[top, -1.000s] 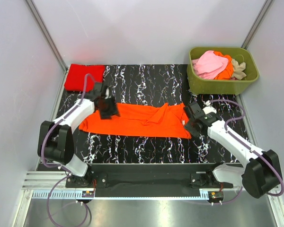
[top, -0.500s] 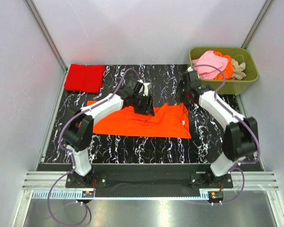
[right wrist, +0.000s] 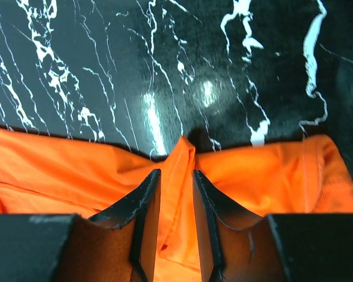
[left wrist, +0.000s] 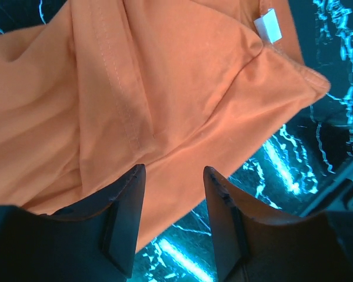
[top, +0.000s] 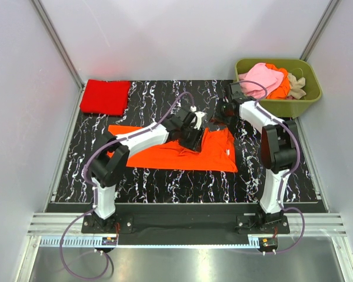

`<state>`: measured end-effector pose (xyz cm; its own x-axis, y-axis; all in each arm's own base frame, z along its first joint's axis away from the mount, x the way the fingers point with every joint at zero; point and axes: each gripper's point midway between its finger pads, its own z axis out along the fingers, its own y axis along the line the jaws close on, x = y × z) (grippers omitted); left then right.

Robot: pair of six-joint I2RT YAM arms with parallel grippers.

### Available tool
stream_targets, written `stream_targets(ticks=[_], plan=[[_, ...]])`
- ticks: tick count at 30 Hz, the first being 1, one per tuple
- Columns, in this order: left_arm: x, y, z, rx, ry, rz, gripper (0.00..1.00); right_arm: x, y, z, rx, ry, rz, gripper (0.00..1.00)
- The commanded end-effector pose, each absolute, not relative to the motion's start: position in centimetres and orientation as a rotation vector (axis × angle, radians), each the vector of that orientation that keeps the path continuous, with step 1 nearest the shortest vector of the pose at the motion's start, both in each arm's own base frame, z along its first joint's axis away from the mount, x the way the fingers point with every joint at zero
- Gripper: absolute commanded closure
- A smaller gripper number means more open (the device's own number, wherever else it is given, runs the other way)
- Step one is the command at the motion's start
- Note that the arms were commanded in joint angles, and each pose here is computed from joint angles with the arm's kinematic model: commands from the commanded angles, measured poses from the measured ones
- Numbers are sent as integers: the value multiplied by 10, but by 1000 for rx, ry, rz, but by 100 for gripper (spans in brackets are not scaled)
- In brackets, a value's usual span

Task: Fold and stack the t-shirts
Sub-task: Fold the tshirt

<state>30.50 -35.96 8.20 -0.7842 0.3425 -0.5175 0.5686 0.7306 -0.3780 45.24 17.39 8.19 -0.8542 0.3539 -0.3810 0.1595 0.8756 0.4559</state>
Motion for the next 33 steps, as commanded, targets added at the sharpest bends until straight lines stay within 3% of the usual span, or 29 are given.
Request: stream_targets(ticks=[1, 10, 16, 22, 33], plan=[[329, -366, 87, 725, 2430, -652, 51, 469, 185, 95, 335, 2548, 629, 65], [333, -370, 71, 759, 2430, -547, 50, 472, 184, 70, 385, 2593, 605, 65], [328, -383, 75, 827, 2396, -566, 52, 469, 183, 67, 393, 2601, 599, 65], [333, -376, 67, 812, 2412, -497, 62, 466, 186, 70, 388, 2602, 627, 66], [335, -372, 58, 803, 2433, -454, 62, 463, 189, 62, 425, 2620, 642, 65]])
